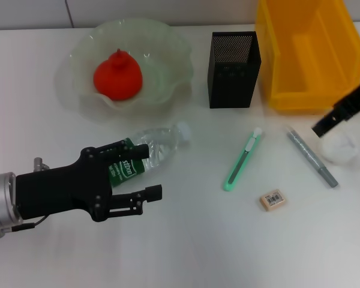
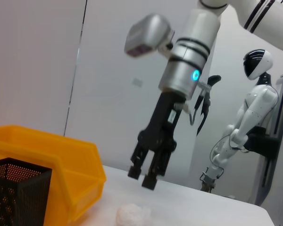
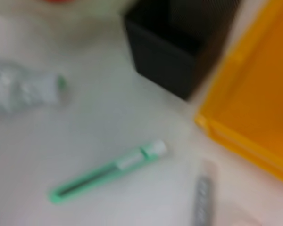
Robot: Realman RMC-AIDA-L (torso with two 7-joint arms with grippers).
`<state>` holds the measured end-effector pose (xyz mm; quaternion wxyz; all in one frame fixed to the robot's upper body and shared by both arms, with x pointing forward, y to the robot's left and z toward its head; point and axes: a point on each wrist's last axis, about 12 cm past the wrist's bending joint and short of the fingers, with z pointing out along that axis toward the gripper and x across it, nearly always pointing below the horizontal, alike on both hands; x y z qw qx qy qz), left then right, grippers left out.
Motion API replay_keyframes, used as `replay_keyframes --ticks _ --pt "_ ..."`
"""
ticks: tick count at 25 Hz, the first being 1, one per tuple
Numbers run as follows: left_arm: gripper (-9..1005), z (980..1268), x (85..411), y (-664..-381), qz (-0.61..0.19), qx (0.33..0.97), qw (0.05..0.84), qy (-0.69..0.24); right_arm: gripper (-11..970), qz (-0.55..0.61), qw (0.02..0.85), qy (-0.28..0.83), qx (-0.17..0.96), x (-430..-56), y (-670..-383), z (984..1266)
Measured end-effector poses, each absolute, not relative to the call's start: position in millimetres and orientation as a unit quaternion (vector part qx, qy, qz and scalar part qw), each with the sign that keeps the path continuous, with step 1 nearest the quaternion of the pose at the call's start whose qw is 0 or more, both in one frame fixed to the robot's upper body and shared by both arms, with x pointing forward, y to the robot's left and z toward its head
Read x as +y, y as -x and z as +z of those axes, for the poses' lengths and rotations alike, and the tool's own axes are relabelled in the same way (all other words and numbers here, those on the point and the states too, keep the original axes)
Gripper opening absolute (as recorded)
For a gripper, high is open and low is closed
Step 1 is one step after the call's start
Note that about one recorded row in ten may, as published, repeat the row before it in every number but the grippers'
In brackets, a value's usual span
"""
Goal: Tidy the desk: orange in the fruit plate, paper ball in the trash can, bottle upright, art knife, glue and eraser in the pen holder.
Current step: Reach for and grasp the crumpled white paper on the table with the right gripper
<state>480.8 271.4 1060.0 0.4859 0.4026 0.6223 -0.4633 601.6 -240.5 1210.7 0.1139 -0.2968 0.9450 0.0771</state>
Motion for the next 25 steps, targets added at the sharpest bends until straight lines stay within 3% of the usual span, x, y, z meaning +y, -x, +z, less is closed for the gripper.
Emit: replay_keyframes --ticks 16,25 --pt "798 1060.2 262.1 -488.2 -0.461 0.622 0.487 -0.404 733 0.035 0.094 0.274 0.957 -255.7 -612.1 1158.4" --pt "798 1060.2 261.8 -488.5 -0.461 0.622 0.487 -0.404 732 0.032 0.095 0.275 0.956 -254.7 -613.2 1145.8"
